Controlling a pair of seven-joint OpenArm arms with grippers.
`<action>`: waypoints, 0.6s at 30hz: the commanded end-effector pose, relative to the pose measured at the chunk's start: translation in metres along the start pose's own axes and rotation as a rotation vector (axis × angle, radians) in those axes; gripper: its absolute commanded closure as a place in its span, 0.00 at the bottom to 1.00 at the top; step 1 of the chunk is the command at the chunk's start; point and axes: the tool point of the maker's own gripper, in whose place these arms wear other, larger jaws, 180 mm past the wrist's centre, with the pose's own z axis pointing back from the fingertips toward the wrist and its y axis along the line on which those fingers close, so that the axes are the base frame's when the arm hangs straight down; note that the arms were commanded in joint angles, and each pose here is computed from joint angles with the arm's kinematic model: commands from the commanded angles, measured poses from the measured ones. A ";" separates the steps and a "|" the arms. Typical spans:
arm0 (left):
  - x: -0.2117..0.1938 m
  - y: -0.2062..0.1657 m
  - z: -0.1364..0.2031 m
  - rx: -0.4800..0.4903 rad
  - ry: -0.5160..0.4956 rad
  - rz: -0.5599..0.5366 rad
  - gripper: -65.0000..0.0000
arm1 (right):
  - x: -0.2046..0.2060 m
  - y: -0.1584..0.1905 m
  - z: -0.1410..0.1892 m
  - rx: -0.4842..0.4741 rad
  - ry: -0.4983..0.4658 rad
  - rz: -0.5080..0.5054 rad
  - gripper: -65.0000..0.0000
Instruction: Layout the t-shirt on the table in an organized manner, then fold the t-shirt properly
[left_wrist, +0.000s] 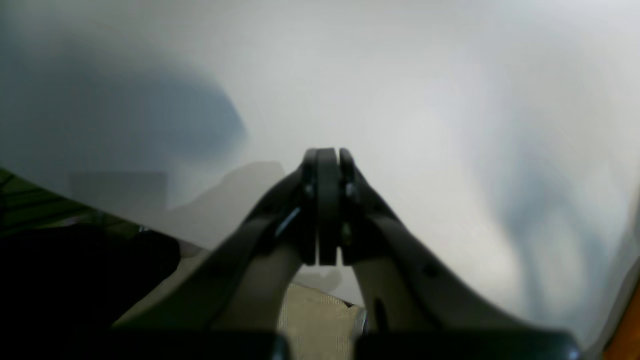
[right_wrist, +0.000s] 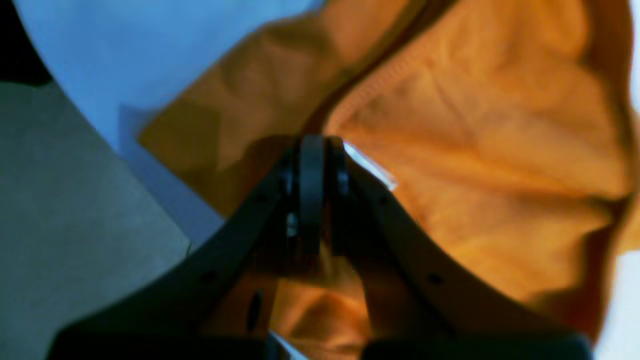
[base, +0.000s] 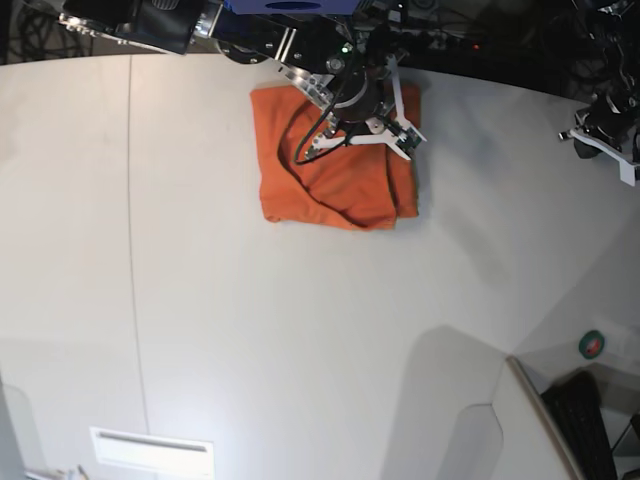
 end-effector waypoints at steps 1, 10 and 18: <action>0.015 -0.006 0.002 -0.018 -0.039 -0.029 1.00 | 0.018 0.003 0.001 0.007 -0.046 -0.008 1.00; -0.010 -0.067 -0.010 -0.144 0.023 -0.115 1.00 | 0.054 -0.051 0.059 -0.044 -0.246 -0.081 0.82; -0.029 -0.150 0.027 -0.296 0.014 -0.213 1.00 | 0.006 -0.180 0.111 -0.332 -0.256 -0.352 1.00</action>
